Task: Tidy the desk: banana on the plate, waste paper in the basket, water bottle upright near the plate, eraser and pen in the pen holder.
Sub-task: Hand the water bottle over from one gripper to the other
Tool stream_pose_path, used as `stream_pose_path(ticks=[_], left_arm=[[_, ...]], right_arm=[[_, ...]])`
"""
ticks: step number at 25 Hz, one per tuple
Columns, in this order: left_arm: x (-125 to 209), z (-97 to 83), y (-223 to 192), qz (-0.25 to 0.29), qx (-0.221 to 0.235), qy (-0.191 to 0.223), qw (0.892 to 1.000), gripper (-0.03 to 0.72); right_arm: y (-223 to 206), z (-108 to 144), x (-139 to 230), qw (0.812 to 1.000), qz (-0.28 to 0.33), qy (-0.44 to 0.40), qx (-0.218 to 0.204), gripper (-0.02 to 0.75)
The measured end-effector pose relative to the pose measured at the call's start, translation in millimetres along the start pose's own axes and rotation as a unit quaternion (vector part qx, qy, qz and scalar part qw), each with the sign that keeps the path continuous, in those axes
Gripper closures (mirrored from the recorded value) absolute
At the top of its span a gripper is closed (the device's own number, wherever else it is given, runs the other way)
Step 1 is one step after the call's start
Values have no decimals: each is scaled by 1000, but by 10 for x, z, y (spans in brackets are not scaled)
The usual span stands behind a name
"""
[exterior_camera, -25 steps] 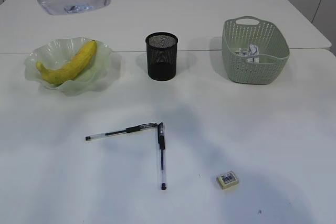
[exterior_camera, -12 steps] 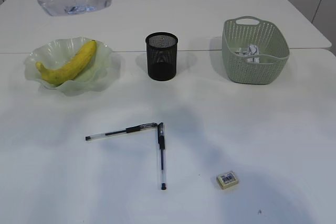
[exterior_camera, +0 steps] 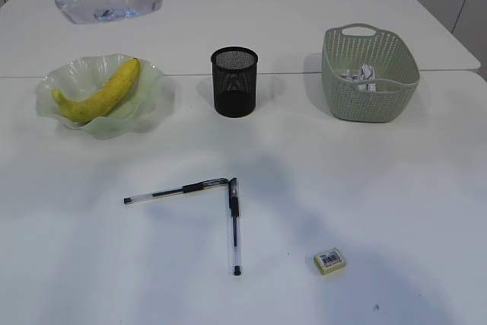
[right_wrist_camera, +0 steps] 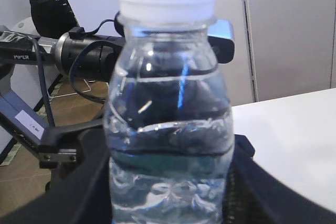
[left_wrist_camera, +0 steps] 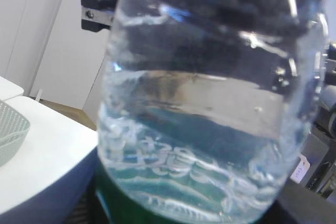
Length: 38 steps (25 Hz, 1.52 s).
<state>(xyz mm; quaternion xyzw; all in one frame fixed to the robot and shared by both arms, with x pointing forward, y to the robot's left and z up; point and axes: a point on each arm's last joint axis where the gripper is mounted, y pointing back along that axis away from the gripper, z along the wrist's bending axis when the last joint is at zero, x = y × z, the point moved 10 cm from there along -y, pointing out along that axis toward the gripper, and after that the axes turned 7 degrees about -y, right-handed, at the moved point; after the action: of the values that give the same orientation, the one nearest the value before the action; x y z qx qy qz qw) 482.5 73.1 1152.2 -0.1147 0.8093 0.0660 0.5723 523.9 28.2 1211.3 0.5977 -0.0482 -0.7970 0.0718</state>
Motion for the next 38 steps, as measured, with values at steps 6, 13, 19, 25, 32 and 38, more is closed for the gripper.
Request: stream_pose_path(ticks=[6, 13, 19, 25, 32, 38], left_arm=[[0, 3, 0, 0, -1, -2, 1000, 249], [3, 6, 0, 1, -2, -2, 1000, 272], [3, 8, 0, 1, -2, -3, 1000, 281], [3, 11, 0, 1, -3, -3, 1000, 283], [8, 35, 0, 2, -9, 3, 1000, 295], [72, 53, 1, 15, -13, 4, 1000, 297]], right_arm=[[0, -2, 3, 1000, 1, -1, 0, 318], [0, -2, 3, 1000, 1, -1, 0, 315], [0, -2, 3, 1000, 1, -1, 0, 307], [0, -3, 6, 1000, 1, -1, 1, 302], [0, -41, -3, 1000, -1, -2, 11, 200], [3, -59, -63, 1000, -16, -14, 16, 172]])
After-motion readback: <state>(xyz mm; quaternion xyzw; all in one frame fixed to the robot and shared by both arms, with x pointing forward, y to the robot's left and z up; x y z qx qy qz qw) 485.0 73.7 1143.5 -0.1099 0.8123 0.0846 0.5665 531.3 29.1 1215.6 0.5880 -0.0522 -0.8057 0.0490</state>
